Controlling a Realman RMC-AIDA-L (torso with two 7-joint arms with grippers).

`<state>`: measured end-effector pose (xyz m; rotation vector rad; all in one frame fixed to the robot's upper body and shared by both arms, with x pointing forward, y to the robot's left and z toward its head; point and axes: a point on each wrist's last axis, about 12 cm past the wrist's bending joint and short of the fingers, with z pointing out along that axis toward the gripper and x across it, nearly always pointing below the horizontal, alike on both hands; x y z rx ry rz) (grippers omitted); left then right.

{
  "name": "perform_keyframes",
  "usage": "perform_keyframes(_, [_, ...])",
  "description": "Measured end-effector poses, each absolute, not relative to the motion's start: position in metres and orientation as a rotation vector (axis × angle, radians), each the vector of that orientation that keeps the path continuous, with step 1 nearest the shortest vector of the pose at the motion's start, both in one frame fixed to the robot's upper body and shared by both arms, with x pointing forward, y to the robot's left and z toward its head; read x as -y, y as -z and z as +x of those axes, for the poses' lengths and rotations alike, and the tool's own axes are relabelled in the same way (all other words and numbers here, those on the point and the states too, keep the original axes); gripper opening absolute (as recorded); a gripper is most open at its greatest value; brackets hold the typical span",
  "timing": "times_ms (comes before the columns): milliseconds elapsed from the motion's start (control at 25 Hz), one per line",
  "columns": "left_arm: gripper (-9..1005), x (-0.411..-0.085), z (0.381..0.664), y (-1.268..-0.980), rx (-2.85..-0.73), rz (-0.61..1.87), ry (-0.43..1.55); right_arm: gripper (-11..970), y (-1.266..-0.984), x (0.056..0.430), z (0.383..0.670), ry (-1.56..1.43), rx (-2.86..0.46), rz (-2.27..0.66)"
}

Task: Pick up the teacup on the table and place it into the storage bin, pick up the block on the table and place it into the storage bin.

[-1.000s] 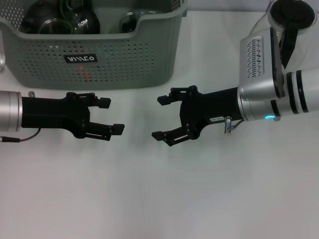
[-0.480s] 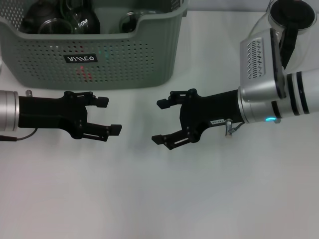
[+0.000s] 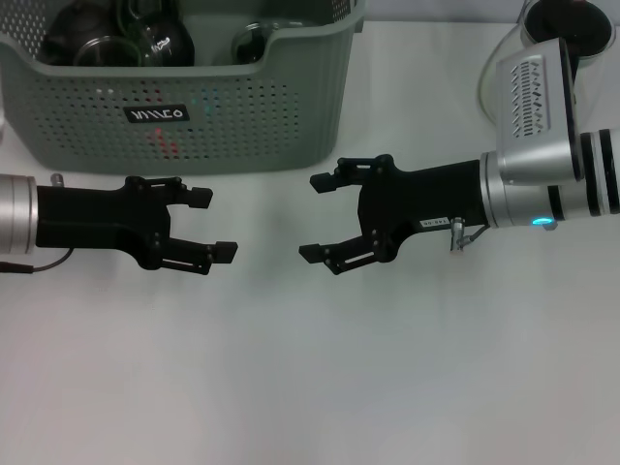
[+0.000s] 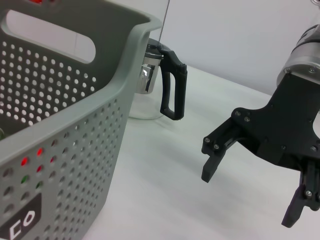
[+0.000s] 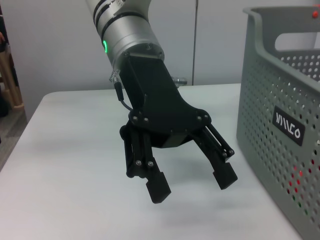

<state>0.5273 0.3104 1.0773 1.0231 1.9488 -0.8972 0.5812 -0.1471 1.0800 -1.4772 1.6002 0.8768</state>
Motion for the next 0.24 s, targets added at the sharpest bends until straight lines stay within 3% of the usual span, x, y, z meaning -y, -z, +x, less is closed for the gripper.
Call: perform_keyframes(240, [930, -0.3107, 0.5271, -1.0770, -1.951, 1.020, 0.897, 940, -1.0804, 0.1472, 0.5811, -0.883, -1.605, -1.473])
